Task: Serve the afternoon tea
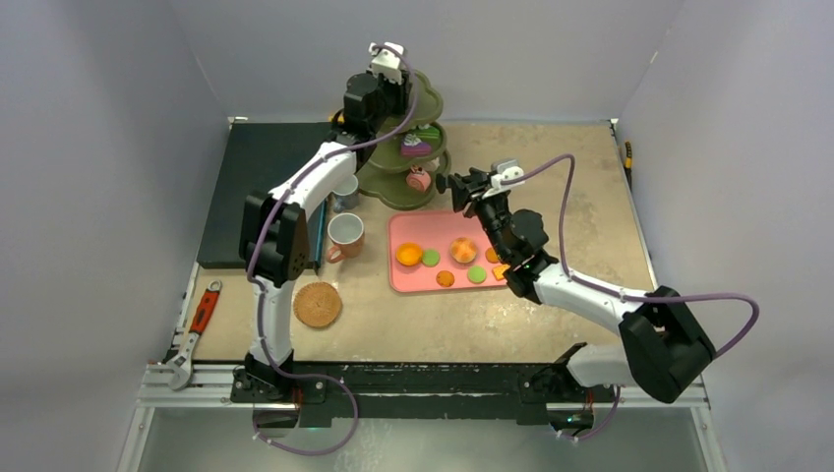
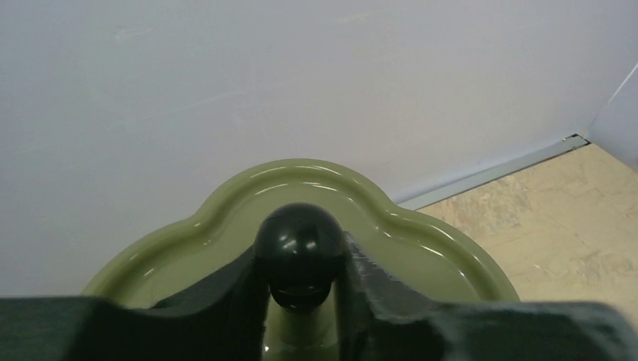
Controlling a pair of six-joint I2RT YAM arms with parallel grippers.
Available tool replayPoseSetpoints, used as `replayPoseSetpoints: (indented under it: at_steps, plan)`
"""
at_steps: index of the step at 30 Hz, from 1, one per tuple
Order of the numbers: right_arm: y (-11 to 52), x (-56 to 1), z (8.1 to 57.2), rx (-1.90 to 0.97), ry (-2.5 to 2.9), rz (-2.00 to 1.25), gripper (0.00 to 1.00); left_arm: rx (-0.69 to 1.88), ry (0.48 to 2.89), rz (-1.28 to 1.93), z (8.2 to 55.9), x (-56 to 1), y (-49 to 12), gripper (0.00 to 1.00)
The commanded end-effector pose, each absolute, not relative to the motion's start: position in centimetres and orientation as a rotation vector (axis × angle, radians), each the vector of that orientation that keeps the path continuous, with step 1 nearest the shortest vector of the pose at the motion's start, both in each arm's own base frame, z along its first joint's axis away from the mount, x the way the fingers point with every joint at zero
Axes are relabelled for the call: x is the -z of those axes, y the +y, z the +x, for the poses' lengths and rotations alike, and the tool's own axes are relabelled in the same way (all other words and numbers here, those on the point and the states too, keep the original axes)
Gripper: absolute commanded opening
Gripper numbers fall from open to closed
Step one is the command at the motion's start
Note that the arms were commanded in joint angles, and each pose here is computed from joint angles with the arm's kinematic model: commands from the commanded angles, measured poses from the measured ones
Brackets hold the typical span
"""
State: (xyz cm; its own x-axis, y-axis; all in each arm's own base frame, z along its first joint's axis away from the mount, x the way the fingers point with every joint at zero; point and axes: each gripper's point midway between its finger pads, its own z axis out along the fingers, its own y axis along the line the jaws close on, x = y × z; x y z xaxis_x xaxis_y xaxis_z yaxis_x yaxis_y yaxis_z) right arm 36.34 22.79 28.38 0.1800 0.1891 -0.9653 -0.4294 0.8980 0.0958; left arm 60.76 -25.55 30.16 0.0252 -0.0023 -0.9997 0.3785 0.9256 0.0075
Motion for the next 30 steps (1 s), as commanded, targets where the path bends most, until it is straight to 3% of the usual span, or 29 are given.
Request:
replayPoseSetpoints:
  at_steps: [1,2,4,10,13,16,24,30]
  plan:
    - [22.6,-27.9,36.7,-0.423,1.328,-0.214,0.52,0.315,1.348,0.263,58.4,-38.7,-25.1,0.56]
    - [22.9,-27.6,36.6,-0.434,1.338,-0.228,0.52,0.326,1.349,0.28,58.2,-38.9,-25.3,0.71]
    - [23.5,-27.0,36.4,-0.456,1.36,-0.255,0.52,0.36,1.373,0.334,57.5,-38.6,-25.9,0.89]
    - [25.1,-24.3,35.4,-0.509,1.433,-0.313,0.53,0.422,1.444,0.468,55.0,-39.2,-26.5,0.99]
    - [25.4,-23.3,35.1,-0.517,1.466,-0.313,0.53,0.414,1.471,0.59,53.8,-38.4,-26.6,0.99]
    - [25.2,-23.2,34.9,-0.523,1.474,-0.302,0.53,0.582,1.491,0.829,51.9,-36.3,-27.3,0.97]
    - [24.6,-23.8,34.7,-0.51,1.475,-0.287,0.54,0.654,1.478,0.929,55.3,-34.7,-24.9,0.94]
    - [24.6,-24.3,34.5,-0.52,1.464,-0.279,0.54,0.717,1.404,1.001,55.9,-33.3,-25.7,0.74]
